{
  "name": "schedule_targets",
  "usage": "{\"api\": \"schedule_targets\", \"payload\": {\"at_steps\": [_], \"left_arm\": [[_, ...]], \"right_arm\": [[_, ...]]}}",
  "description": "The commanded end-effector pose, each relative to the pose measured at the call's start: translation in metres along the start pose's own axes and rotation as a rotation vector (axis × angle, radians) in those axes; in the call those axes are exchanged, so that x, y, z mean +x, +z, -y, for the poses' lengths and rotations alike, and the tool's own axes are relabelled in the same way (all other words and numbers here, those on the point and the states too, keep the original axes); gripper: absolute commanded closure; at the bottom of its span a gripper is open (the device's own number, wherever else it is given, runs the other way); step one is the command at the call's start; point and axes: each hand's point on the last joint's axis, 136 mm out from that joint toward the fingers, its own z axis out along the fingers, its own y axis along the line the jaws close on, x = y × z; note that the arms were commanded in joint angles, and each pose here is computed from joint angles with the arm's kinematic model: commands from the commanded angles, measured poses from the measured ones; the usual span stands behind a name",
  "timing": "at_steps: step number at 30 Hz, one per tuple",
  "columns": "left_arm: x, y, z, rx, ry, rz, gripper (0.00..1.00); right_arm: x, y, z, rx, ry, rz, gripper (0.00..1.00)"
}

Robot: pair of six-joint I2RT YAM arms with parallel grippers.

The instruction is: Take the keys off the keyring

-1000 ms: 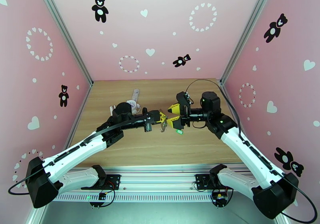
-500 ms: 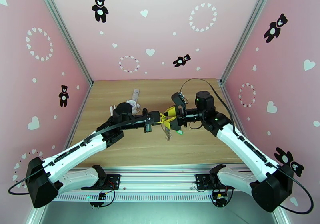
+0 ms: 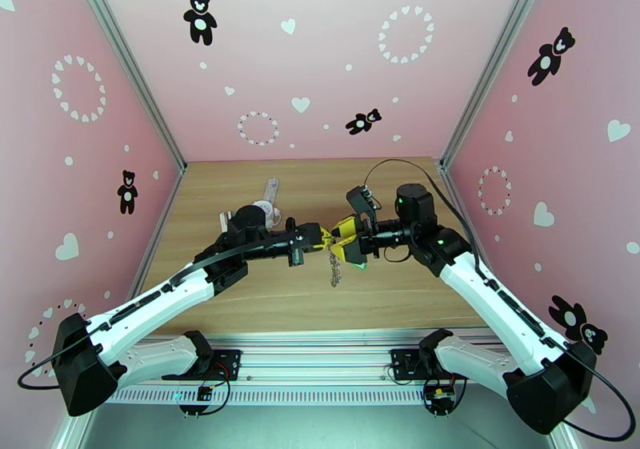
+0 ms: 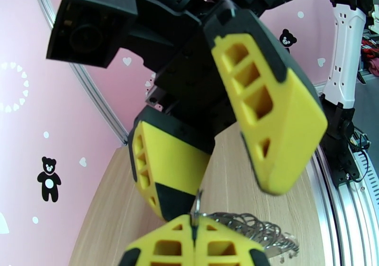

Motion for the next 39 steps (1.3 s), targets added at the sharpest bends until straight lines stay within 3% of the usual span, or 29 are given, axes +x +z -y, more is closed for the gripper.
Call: {"api": "schedule_targets", "payload": {"at_steps": [1,16,23,30,39], "left_arm": [[-0.01,-0.006,-0.007,-0.024,0.028,0.019,1.0],[-0.014,-0.005,-0.006,-0.011,0.033,0.026,1.0],[-0.013,-0.004,-0.01,-0.024,0.037,0.018,0.99],[-0.01,-0.003,-0.012,-0.038,0.04,0.007,0.99],[-0.012,-0.003,-0.017,-0.057,0.044,0.009,0.98]], "right_arm": [[-0.008,-0.006,-0.018,-0.033,-0.008,0.003,0.37],[-0.006,-0.008,-0.017,-0.03,0.012,0.002,0.38],[0.002,-0.011,-0.022,-0.019,0.028,-0.016,0.43],[-0.001,-0.01,-0.015,0.017,0.068,0.013,0.54],[0.003,-0.005,-0.004,0.07,0.115,0.02,0.58]]}}
